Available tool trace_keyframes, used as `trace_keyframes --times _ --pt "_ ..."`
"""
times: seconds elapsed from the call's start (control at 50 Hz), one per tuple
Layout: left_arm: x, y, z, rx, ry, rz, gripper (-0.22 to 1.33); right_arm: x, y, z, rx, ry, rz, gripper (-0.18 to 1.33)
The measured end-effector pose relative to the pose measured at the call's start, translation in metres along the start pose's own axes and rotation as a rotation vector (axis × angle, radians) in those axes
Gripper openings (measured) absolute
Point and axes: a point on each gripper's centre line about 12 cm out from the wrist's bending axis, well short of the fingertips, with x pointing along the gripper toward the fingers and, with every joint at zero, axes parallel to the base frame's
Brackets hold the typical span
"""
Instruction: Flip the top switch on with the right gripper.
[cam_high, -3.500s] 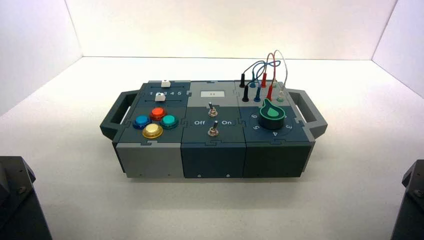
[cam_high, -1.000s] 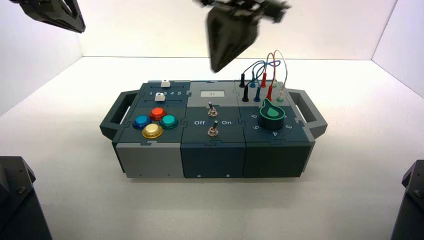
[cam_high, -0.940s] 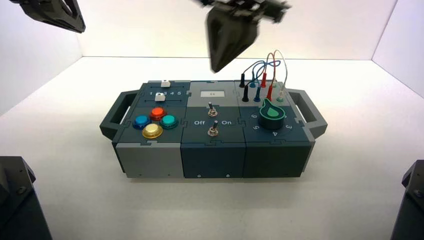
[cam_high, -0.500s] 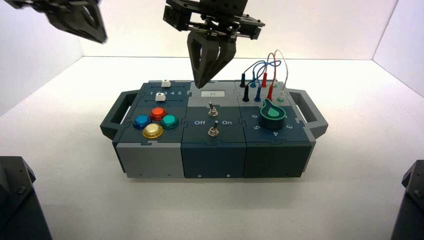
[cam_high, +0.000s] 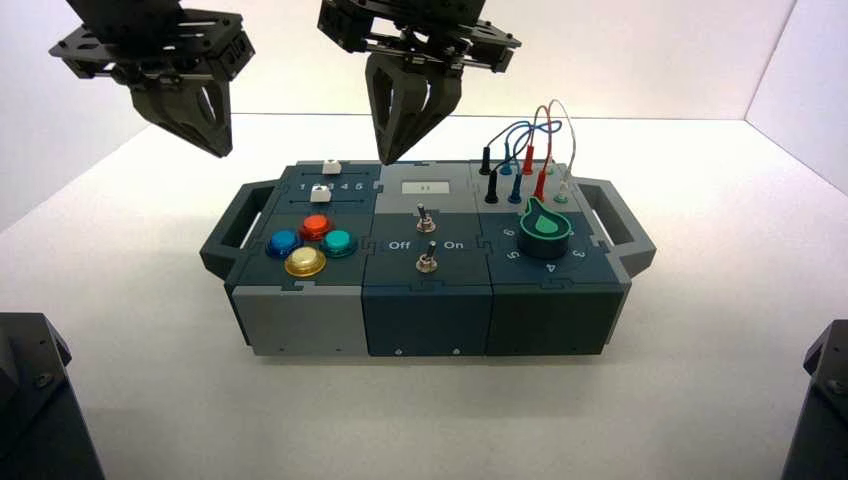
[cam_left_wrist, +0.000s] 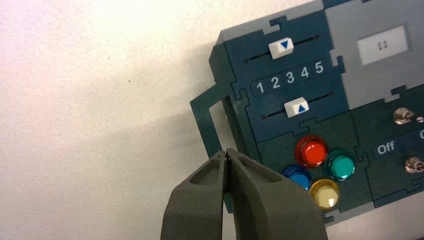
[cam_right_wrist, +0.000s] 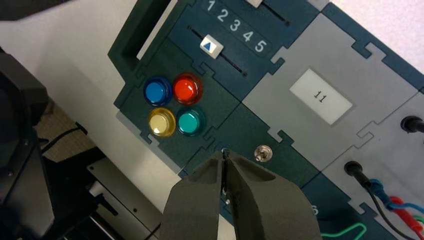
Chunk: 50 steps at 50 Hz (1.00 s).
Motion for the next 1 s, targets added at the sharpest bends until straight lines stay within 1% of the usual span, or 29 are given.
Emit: trace_keyframes --times 0.2,0.4,0.56,0.74,0.76,0.82,0.84,0.94,1.0 --pt "0.017 -0.001 0.001 0.006 0.073 0.002 -0.16 0.015 -0.001 0.004 0.004 0.026 -0.007 -0.14" --pt "0.032 -0.001 0.003 0.008 0.137 0.004 -0.16 0.024 -0.001 0.012 0.007 0.026 -0.01 -0.14" --pt "0.046 0.0 0.003 0.007 0.195 0.008 -0.16 0.031 -0.002 0.013 0.013 0.036 -0.013 -0.15" --pt "0.054 0.0 0.014 0.012 0.217 0.011 -0.16 0.032 -0.003 0.013 0.019 0.04 -0.015 -0.14" --pt "0.058 -0.001 0.015 0.017 0.223 0.011 -0.16 0.032 -0.003 0.013 0.019 0.04 -0.015 -0.15" --pt "0.063 -0.003 0.017 0.027 0.239 0.01 -0.16 0.032 -0.003 0.013 0.021 0.04 -0.015 -0.15" --pt "0.067 -0.004 0.018 0.034 0.259 0.009 -0.17 0.032 -0.003 0.012 0.024 0.042 -0.015 -0.14" --pt "0.069 -0.004 0.02 0.032 0.265 0.009 -0.17 0.032 -0.004 0.011 0.042 0.051 -0.017 -0.14" --pt "0.07 -0.004 0.021 0.034 0.267 0.009 -0.16 0.032 -0.004 0.011 0.046 0.058 -0.017 -0.14"
